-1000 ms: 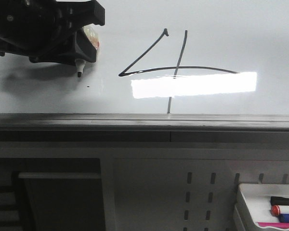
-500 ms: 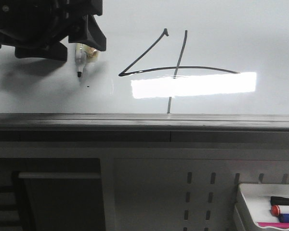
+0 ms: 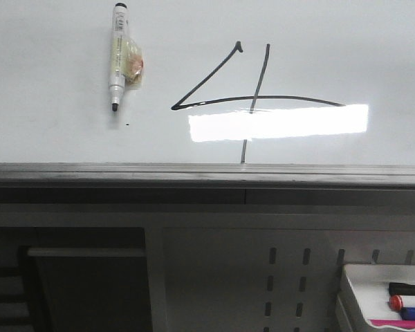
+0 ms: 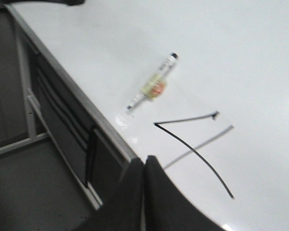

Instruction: Write number 4 on whiteboard

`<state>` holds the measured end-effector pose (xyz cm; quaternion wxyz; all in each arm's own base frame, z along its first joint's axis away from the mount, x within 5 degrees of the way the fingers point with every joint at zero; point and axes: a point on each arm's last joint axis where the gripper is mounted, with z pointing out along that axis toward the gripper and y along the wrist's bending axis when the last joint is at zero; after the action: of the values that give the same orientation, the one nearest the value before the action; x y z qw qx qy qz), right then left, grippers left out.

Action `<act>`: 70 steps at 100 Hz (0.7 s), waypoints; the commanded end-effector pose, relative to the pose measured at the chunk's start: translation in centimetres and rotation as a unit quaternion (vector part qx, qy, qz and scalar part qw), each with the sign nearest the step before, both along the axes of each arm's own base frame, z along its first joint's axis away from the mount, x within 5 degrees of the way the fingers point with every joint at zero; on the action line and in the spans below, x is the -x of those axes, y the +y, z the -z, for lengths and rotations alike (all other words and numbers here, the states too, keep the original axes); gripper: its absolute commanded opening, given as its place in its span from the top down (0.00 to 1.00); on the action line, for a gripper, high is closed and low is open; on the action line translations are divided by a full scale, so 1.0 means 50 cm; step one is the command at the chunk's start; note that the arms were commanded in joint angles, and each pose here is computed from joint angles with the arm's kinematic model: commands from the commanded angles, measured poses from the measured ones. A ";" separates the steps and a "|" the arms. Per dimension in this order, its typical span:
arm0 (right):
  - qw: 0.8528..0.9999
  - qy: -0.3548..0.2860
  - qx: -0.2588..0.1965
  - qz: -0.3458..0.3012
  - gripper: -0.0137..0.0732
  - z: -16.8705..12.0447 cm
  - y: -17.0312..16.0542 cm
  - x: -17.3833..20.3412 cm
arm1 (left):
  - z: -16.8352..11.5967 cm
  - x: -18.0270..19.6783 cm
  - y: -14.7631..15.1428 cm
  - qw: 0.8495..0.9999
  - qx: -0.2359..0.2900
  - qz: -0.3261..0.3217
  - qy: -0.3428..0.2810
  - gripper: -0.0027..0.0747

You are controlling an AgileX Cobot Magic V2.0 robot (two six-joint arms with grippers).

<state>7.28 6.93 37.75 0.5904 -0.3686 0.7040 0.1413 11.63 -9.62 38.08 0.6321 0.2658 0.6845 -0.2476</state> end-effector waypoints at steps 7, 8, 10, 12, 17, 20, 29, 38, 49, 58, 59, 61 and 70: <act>0.994 -0.056 -0.059 0.069 0.89 0.042 -0.071 0.012 | 0.018 0.083 0.063 0.998 -0.027 -0.006 -0.063 0.96; 0.994 -0.059 -0.060 0.071 0.89 0.046 -0.074 0.014 | 0.023 0.090 0.067 0.997 -0.029 -0.006 -0.066 0.98; 0.993 -0.065 -0.062 0.073 0.89 0.056 -0.083 0.018 | 0.034 0.096 0.070 0.997 -0.035 -0.002 -0.062 0.99; 0.993 -0.070 -0.065 0.073 0.89 0.065 -0.091 0.022 | 0.040 0.105 0.075 0.997 -0.038 -0.001 -0.065 0.99; 0.992 -0.075 -0.074 0.075 0.89 0.084 -0.109 0.031 | 0.065 0.121 0.084 0.997 -0.041 0.002 -0.063 0.99; 0.991 -0.076 -0.079 0.075 0.89 0.097 -0.117 0.036 | 0.075 0.131 0.091 0.997 -0.038 0.002 -0.068 0.99; 0.988 -0.085 -0.103 0.075 0.89 0.118 -0.141 0.050 | 0.106 0.148 0.102 0.997 -0.034 0.002 -0.072 0.99; 0.985 -0.094 -0.123 0.074 0.89 0.129 -0.157 0.059 | 0.128 0.158 0.108 0.997 -0.032 0.002 -0.075 0.99; 0.983 -0.100 -0.135 0.075 0.89 0.134 -0.167 0.065 | 0.143 0.164 0.111 0.997 -0.031 0.002 -0.076 0.99; 0.982 -0.101 -0.139 0.075 0.89 0.134 -0.170 0.067 | 0.155 0.161 0.110 0.997 -0.035 0.003 -0.069 0.99; 0.982 -0.101 -0.139 0.075 0.89 0.134 -0.170 0.067 | 0.156 0.161 0.110 0.997 -0.036 0.003 -0.068 0.99; 0.982 -0.101 -0.139 0.075 0.89 0.134 -0.170 0.067 | 0.158 0.160 0.109 0.997 -0.037 0.003 -0.067 0.99; 0.982 -0.101 -0.139 0.075 0.89 0.134 -0.170 0.067 | 0.166 0.159 0.108 0.997 -0.040 0.003 -0.062 0.99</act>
<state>4.05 -1.63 29.94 0.6884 -0.2347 0.6681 0.1574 3.50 -4.34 28.69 0.6346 0.3307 0.6685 -0.2025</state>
